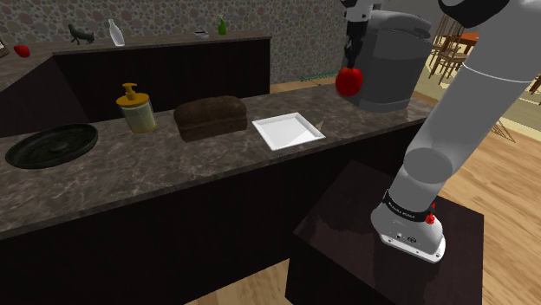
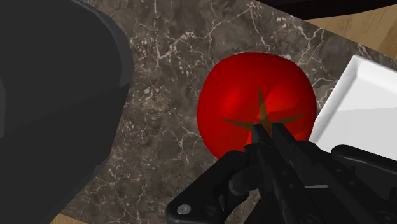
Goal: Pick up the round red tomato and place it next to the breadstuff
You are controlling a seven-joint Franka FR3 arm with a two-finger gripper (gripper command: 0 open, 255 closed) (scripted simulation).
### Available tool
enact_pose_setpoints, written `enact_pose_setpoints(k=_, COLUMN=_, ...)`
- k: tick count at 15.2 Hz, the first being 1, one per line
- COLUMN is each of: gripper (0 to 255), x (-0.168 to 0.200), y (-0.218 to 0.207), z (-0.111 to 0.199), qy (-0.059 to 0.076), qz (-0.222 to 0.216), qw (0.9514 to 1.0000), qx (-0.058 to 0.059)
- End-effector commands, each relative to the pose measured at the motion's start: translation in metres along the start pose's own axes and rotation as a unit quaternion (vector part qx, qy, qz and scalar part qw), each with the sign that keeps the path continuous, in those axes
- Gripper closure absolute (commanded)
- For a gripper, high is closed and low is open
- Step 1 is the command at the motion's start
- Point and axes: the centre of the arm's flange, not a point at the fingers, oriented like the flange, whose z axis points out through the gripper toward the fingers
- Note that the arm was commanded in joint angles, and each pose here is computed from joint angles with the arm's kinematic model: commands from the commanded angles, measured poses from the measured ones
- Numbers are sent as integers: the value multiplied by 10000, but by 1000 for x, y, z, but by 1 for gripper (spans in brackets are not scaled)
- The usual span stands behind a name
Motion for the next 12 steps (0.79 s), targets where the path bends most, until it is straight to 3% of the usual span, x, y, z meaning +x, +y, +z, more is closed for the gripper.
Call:
enact_pose_setpoints(k=1, gripper=255, x=-1, y=0, z=-10, qy=0, qz=0, qw=10000, qx=1)
enact_pose_setpoints(k=12, gripper=255, x=-4, y=3, z=-68, qy=0, qz=0, qw=10000, qx=1)
